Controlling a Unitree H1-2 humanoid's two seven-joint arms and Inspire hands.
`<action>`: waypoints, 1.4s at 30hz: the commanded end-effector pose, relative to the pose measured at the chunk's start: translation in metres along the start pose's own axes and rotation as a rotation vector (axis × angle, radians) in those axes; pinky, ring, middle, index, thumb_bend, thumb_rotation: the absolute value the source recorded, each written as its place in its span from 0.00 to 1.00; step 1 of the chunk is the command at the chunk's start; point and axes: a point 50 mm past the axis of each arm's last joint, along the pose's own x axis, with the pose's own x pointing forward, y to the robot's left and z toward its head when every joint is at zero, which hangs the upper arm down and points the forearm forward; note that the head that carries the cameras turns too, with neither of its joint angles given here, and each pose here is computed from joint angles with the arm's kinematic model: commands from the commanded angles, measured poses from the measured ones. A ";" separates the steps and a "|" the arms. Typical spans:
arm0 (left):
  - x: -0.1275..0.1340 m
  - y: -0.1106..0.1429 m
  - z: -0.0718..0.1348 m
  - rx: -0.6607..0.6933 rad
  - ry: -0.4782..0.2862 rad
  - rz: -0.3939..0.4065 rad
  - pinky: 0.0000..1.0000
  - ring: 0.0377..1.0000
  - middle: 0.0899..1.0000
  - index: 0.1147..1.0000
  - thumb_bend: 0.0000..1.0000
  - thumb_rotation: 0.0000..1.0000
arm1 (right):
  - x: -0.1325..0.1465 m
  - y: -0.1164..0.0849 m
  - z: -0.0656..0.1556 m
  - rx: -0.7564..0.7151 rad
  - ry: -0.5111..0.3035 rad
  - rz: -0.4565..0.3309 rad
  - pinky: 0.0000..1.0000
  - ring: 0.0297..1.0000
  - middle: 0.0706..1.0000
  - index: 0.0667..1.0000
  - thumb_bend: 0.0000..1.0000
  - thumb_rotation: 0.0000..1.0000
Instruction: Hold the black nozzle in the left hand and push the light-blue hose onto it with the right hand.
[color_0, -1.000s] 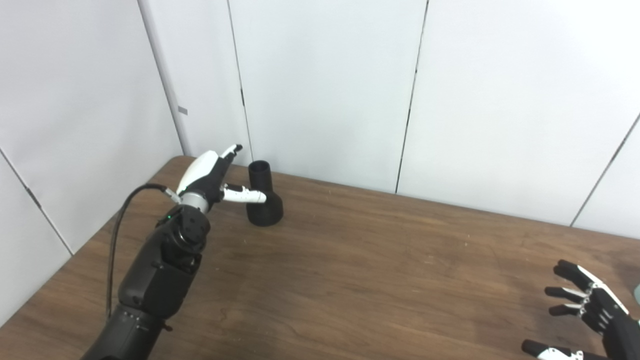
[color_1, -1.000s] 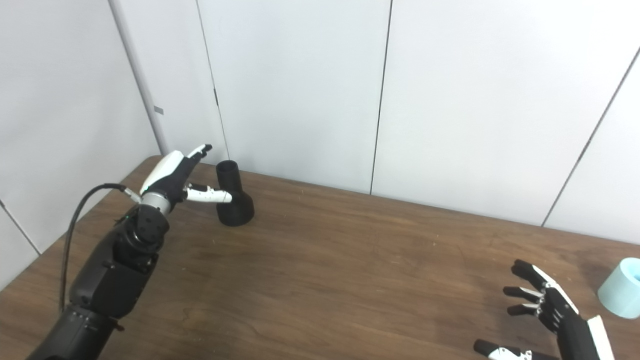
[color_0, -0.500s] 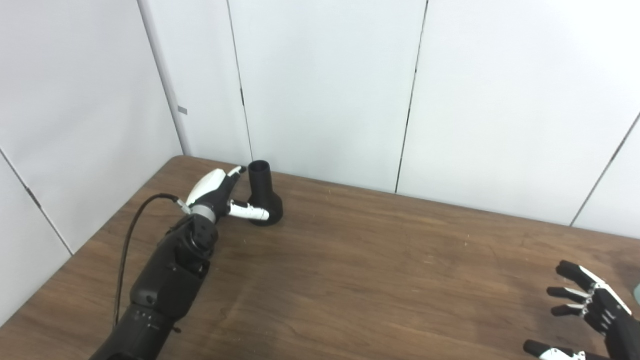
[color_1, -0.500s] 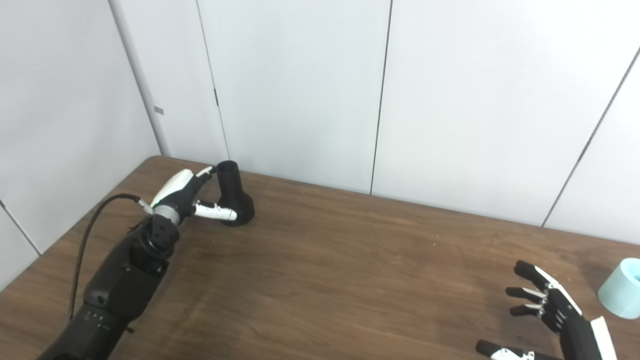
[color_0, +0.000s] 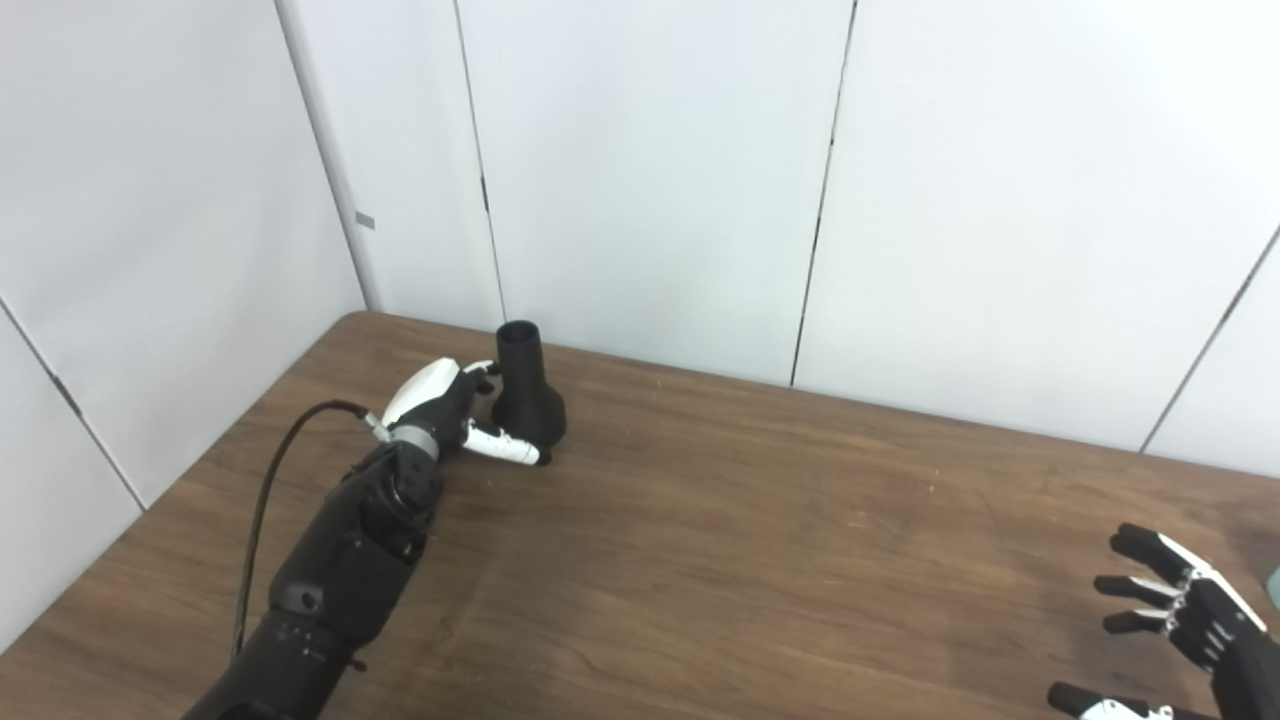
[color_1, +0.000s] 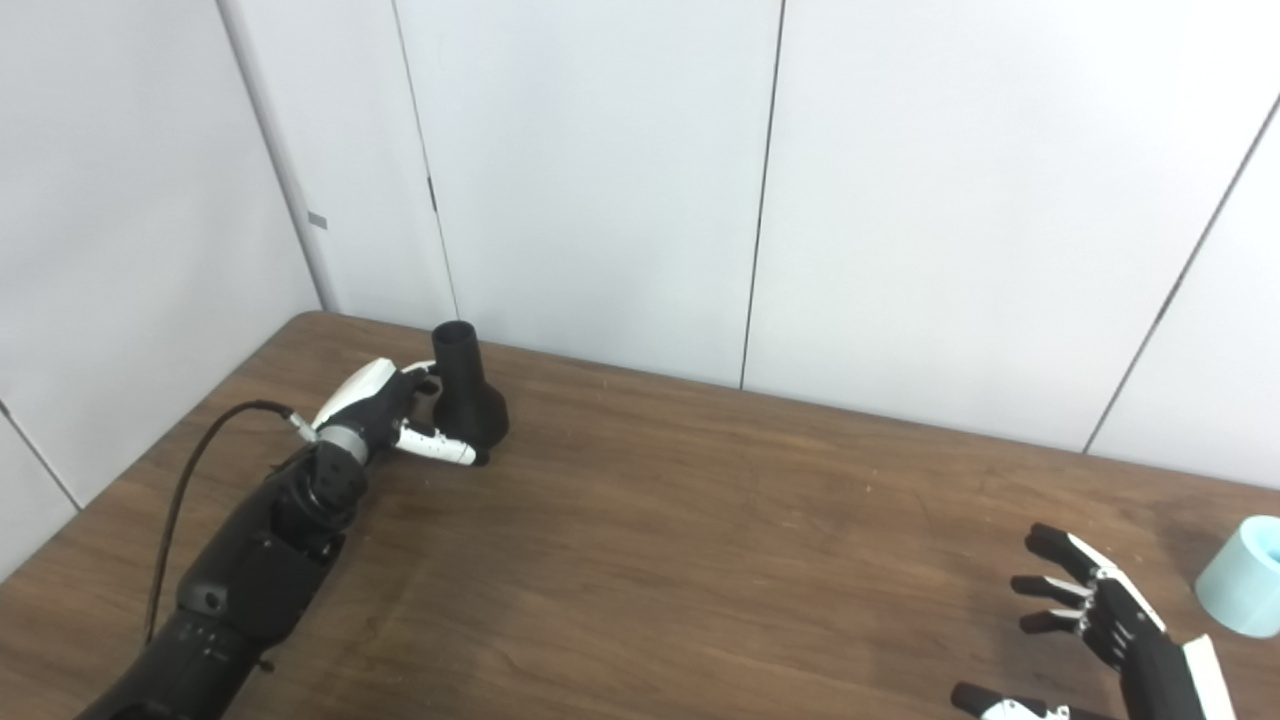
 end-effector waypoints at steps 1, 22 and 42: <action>0.009 0.023 0.019 -0.003 -0.063 0.077 1.00 0.91 0.82 0.82 0.98 0.26 | 0.007 -0.005 0.015 -0.002 -0.084 -0.016 0.56 0.69 0.81 0.80 0.77 0.07; 0.014 0.009 0.022 -0.008 -0.095 0.047 1.00 0.89 0.79 0.80 0.98 0.24 | 0.004 -0.006 0.014 0.011 -0.084 -0.007 0.57 0.69 0.81 0.80 0.78 0.09; 0.015 0.002 0.022 0.008 -0.139 0.015 1.00 0.56 0.43 0.45 0.57 0.02 | 0.002 -0.008 0.018 -0.003 -0.075 -0.011 0.58 0.69 0.81 0.80 0.77 0.08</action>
